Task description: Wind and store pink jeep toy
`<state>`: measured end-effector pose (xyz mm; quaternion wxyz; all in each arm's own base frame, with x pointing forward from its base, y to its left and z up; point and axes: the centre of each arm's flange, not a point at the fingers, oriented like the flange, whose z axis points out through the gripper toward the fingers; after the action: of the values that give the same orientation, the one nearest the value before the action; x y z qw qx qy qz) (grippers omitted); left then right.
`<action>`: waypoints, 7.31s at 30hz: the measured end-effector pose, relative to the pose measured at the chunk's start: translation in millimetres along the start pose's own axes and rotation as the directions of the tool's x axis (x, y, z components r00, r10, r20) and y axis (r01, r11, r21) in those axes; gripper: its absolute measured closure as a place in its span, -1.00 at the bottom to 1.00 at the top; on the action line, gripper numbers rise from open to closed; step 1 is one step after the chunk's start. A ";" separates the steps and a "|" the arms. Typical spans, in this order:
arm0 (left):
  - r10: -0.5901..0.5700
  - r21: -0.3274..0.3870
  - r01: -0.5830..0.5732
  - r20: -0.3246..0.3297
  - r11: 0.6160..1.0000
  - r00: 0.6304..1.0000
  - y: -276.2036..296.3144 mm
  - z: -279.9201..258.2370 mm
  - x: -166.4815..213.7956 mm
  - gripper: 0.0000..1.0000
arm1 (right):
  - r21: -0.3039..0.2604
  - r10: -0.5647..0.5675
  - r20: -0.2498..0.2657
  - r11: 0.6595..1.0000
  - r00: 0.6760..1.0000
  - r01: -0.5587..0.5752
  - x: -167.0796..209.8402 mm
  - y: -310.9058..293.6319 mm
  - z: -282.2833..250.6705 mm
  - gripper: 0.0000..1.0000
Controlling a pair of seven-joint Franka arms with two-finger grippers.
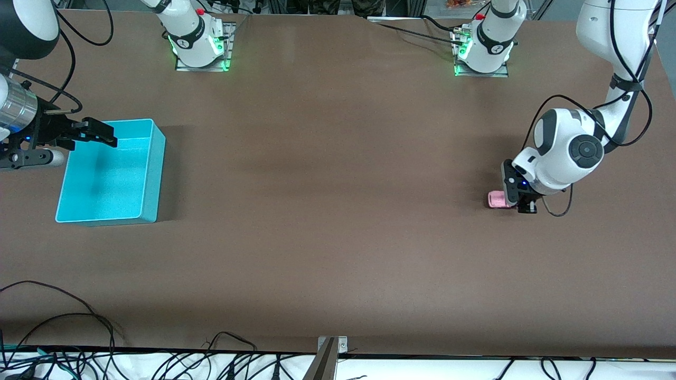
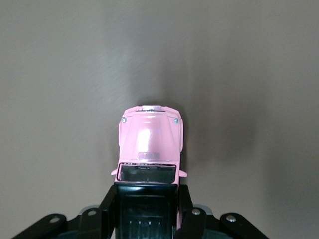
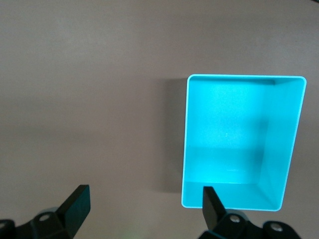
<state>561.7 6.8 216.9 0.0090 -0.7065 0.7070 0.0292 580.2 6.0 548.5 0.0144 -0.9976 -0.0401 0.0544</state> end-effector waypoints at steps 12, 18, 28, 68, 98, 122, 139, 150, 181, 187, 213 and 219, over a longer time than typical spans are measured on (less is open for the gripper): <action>0.010 -0.070 -0.009 0.003 0.997 1.000 26.3 18.8 5.1 -0.01 | 0.000 0.000 0.000 1.000 1.000 0.000 0.0 0.1 0.1 -1.00; 0.009 -0.058 -0.009 0.001 0.998 1.000 28.1 20.5 4.6 -0.01 | 0.000 0.000 0.001 1.000 1.000 0.000 0.1 0.1 0.3 -1.00; -0.005 -0.034 0.005 -0.002 0.999 1.000 31.4 22.0 -3.9 -0.01 | 0.000 0.000 0.001 1.000 1.000 0.000 0.1 0.2 0.3 -1.00; -0.007 0.023 0.007 0.023 1.000 1.000 34.2 27.2 -80.9 -0.01 | 0.000 0.000 0.002 1.000 1.000 0.000 0.2 0.2 0.6 -1.00; -0.099 0.072 0.094 0.079 0.993 0.992 46.8 35.0 -181.3 -0.01 | 0.000 0.001 0.002 1.000 1.000 -0.001 0.3 0.3 0.8 -1.00; -0.086 0.040 0.083 0.083 0.996 0.993 52.9 54.0 -201.7 -0.30 | 0.000 0.001 0.003 1.000 1.000 -0.001 0.5 0.3 1.2 -1.00; -0.089 0.028 0.087 0.083 0.996 0.993 52.4 70.1 -203.0 -1.00 | 0.000 0.001 0.003 1.000 1.000 -0.001 0.6 0.4 1.3 -1.00; -0.092 0.046 0.088 0.088 0.995 0.992 46.2 62.9 -206.2 -1.00 | 0.000 0.001 0.003 1.000 1.000 -0.001 0.6 0.4 1.4 -1.00; -0.057 0.149 0.044 0.090 0.988 0.994 22.5 -18.1 -182.9 -1.00 | 0.000 0.001 0.004 1.000 1.000 -0.001 0.9 0.7 2.2 -1.00; -0.054 0.205 0.034 0.093 0.978 0.994 18.0 -54.8 -177.9 -1.00 | 0.000 0.001 0.006 1.000 1.000 -0.001 1.3 0.8 2.9 -1.00; -0.005 0.285 -0.018 0.082 0.958 0.997 23.9 -124.2 -142.2 -1.00 | 0.001 0.002 0.032 1.000 0.999 -0.002 5.6 2.0 14.2 -1.00; -0.008 0.302 -0.017 0.082 0.953 0.997 25.5 -135.6 -142.6 -1.00 | 0.002 0.001 0.059 1.000 0.998 -0.001 11.6 1.8 28.4 -1.00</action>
<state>540.2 141.9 360.7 0.1459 -0.6934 0.7039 -0.0502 588.7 5.9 519.0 0.0142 -0.9956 -0.0399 0.0840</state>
